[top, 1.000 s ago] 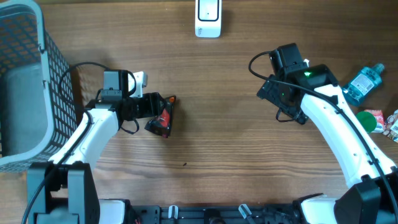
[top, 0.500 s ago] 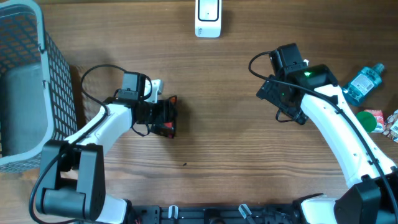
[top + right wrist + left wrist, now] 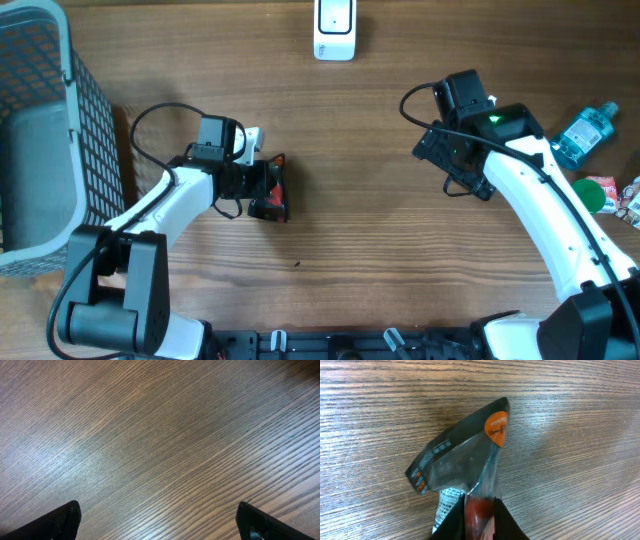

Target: Scan the item barcode

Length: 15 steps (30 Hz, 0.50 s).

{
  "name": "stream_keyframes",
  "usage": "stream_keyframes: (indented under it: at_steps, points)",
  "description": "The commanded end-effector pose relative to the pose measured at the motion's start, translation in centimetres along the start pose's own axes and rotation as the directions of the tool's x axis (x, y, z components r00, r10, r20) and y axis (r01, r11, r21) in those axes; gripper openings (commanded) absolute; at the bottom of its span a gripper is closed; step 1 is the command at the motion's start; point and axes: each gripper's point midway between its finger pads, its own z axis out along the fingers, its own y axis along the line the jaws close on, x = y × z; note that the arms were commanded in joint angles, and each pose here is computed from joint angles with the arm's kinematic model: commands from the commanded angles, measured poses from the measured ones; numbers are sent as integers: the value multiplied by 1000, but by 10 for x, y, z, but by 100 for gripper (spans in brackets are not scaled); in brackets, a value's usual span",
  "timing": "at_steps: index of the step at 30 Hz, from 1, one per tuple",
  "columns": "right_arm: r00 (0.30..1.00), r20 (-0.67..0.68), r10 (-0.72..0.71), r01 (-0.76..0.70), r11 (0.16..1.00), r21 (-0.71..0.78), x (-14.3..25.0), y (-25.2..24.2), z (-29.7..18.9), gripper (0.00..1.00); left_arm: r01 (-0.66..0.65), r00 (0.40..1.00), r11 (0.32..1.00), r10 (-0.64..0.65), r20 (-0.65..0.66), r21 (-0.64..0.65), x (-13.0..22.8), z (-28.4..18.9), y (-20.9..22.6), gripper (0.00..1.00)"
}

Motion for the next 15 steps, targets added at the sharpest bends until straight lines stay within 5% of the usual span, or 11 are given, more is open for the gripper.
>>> stream_keyframes:
  at_steps: [1,3,8,15]
  points:
    - [1000,-14,-10,10,1000,8,2,-1,3,100,7,1000,1000,-7,-10,1,3,3,0,17]
    - [1000,-16,-11,11,1000,6,2,0,3,100,12,1000,1000,-12,-11,0,3,4,1,19]
    - [1000,-25,-11,11,1000,-1,4,1,3,100,58,998,998,-58,-7,6,4,9,2,4]
    - [999,-30,-11,11,1000,-6,5,2,3,100,151,988,984,-148,-41,99,7,8,-14,4]
